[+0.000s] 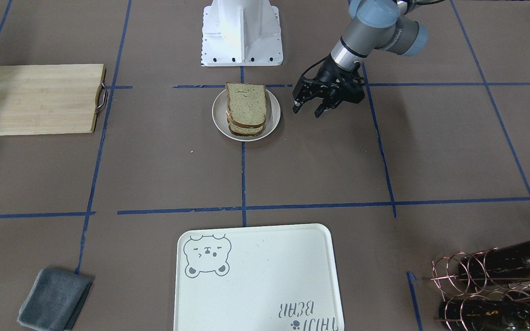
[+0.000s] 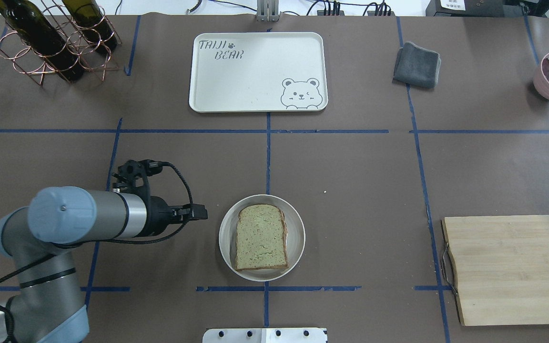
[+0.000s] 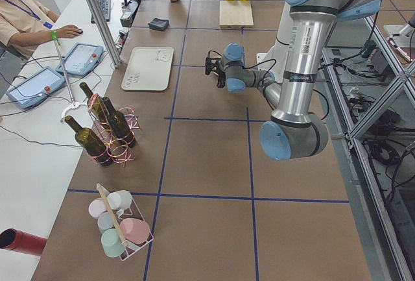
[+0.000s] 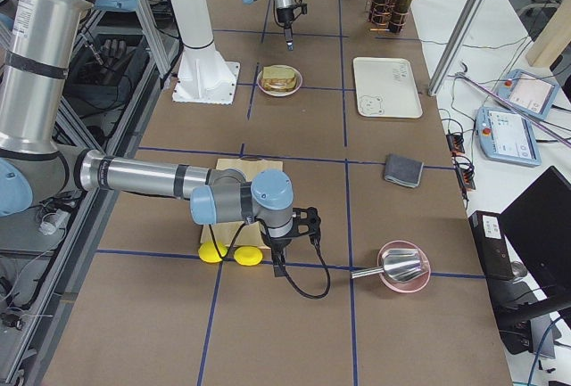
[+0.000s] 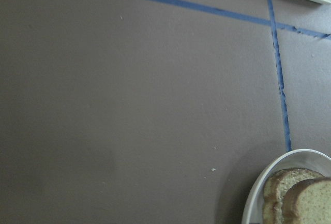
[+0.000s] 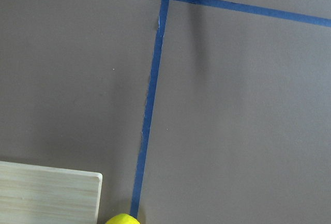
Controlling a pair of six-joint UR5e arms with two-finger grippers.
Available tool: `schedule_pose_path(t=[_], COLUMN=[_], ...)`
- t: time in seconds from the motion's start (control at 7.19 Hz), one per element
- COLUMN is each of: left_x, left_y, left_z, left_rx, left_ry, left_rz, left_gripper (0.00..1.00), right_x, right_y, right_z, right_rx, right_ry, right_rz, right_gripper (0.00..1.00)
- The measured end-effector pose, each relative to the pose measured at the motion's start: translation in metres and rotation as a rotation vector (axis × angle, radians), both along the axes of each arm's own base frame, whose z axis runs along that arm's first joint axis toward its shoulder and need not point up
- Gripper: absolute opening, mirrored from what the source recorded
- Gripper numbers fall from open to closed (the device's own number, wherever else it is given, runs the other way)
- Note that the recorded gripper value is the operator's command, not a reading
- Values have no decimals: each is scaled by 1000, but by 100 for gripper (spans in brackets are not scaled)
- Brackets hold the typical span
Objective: Make sandwich and place on tray
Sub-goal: 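Reach the left gripper to the plate rim and grasp it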
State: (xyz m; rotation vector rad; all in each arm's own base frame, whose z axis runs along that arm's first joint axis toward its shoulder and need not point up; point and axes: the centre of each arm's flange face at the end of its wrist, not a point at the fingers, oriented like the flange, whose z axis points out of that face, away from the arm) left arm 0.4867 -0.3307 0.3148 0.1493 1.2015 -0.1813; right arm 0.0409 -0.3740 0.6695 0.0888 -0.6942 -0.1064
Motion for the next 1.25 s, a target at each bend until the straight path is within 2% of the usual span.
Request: schedule_pose_path(t=[0.42, 0.56, 0.7, 1.25], left_x=[41, 49, 56, 63], left_y=[9, 16, 23, 33], left_z=[-15, -20, -22, -16], left_rx=[-27, -26, -25, -24], left_ry=[7, 12, 14, 2], left_rz=[12, 25, 40, 59], left_gripper=[50, 25, 18, 18], right_x=[0, 0, 0, 0], right_y=[0, 1, 1, 2], right_z=[1, 1, 2, 3], right_rx=[2, 2, 1, -1], right_ry=[0, 0, 0, 0], right_rz=[-2, -2, -2, -1], right_gripper=[100, 100, 100, 100])
